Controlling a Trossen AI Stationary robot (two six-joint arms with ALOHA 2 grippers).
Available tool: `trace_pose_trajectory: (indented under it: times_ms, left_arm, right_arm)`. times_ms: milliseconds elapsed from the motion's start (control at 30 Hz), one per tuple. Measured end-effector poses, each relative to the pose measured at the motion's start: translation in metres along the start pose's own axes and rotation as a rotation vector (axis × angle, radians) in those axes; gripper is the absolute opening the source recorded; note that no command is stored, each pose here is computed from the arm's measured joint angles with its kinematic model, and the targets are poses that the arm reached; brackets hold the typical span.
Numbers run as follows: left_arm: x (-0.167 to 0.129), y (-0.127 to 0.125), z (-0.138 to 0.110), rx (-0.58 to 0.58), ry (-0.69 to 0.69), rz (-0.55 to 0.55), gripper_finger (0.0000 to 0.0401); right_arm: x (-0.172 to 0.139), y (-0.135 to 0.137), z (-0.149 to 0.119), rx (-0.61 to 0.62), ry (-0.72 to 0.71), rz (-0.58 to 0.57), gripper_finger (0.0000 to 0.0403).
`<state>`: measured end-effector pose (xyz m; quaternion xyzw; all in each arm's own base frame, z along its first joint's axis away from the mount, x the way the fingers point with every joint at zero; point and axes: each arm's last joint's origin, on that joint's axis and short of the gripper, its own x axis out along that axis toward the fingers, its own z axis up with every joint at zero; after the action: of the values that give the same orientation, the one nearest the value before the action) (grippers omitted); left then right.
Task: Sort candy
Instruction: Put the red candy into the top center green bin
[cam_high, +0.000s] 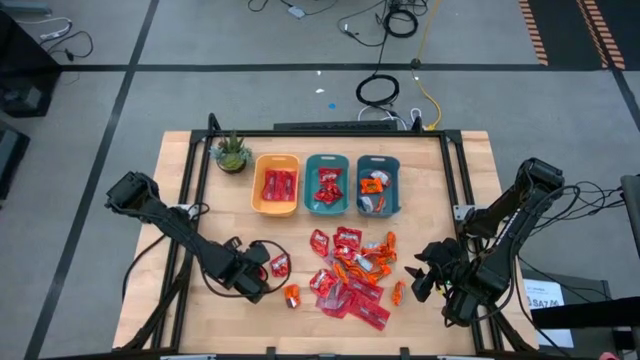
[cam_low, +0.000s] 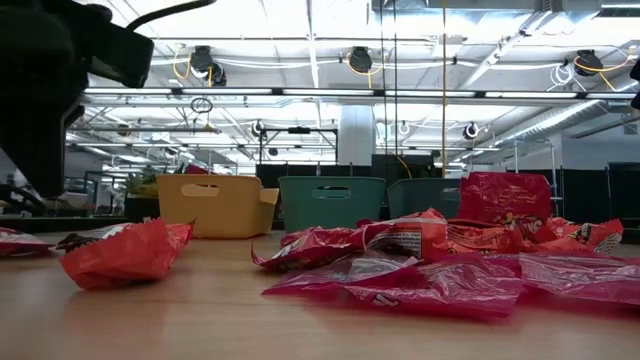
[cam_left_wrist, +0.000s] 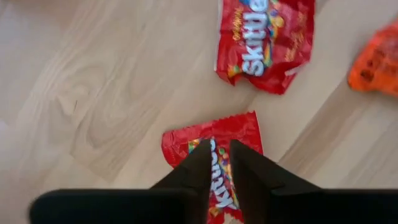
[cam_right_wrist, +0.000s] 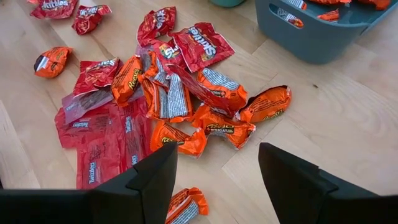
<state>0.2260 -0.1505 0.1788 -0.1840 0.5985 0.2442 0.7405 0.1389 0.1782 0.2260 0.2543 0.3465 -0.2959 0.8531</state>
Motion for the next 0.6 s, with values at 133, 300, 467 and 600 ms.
trace_pose_trajectory:
  times_ms: [133,300,467,600]
  left_arm:
    - [0.0003,0.0001,0.0012,-0.007,-0.040,0.015,0.0127]
    - [0.0003,0.0004,0.0021,-0.001,-0.071,0.027,0.0188]
    - [0.0001,-0.0002,0.0023,-0.002,-0.084,0.025,0.0237]
    - [0.0008,0.0007,0.0008,-0.043,-0.043,0.021,0.0253]
  right_arm:
    - [0.0000,0.0000,0.0000,0.004,0.000,0.000,0.0217]
    - [0.0000,0.0006,-0.0001,0.009,0.001,0.004,0.0217]
    - [0.0000,0.0011,-0.0002,0.015,0.002,0.009,0.0217]
    - [0.0000,0.0018,-0.0004,0.020,0.004,0.015,0.0217]
